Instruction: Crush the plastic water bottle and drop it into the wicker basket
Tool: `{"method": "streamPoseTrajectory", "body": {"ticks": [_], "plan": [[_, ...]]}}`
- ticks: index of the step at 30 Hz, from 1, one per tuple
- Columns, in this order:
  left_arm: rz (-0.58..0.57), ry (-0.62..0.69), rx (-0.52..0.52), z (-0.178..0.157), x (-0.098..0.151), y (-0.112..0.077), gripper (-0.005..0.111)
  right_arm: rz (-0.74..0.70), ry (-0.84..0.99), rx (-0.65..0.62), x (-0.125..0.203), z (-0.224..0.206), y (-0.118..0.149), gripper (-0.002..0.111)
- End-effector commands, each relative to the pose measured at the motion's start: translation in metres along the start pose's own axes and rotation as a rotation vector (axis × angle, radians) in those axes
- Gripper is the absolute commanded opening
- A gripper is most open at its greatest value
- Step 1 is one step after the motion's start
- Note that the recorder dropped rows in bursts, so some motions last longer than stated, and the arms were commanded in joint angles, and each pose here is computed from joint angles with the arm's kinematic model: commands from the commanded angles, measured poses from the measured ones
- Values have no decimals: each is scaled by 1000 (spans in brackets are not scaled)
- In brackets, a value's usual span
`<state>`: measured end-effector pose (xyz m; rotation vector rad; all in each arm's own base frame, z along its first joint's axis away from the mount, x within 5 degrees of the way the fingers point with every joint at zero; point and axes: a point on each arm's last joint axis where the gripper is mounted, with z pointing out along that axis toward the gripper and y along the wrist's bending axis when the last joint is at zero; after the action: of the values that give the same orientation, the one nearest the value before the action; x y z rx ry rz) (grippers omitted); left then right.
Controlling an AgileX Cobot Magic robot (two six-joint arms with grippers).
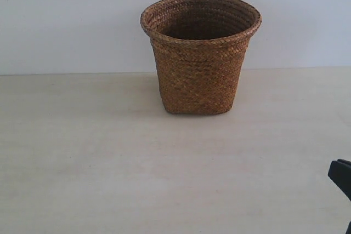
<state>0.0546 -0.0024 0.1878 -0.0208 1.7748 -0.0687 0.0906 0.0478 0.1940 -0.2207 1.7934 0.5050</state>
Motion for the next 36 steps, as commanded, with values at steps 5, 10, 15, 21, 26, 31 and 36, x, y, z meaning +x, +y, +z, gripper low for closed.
{"method": "streamPoseTrajectory", "body": {"ticks": [5, 10, 15, 21, 26, 31, 36], "plan": [[-3, 2, 0, 0, 1, 0, 4, -3, -9, -1, 1, -1, 0, 0], [-3, 2, 0, 0, 1, 0, 4, -3, -9, -1, 1, -1, 0, 0], [-3, 2, 0, 0, 1, 0, 4, -3, -9, -1, 1, -1, 0, 0], [-3, 2, 0, 0, 1, 0, 4, -3, -18, 0, 0, -1, 0, 0], [-3, 2, 0, 0, 1, 0, 4, -3, -14, -1, 0, -1, 0, 0], [-3, 2, 0, 0, 1, 0, 4, -114, -30, 2, -1, -1, 0, 0], [-3, 2, 0, 0, 1, 0, 4, -142, -22, 83, 0, -9, -9, 0]]}}
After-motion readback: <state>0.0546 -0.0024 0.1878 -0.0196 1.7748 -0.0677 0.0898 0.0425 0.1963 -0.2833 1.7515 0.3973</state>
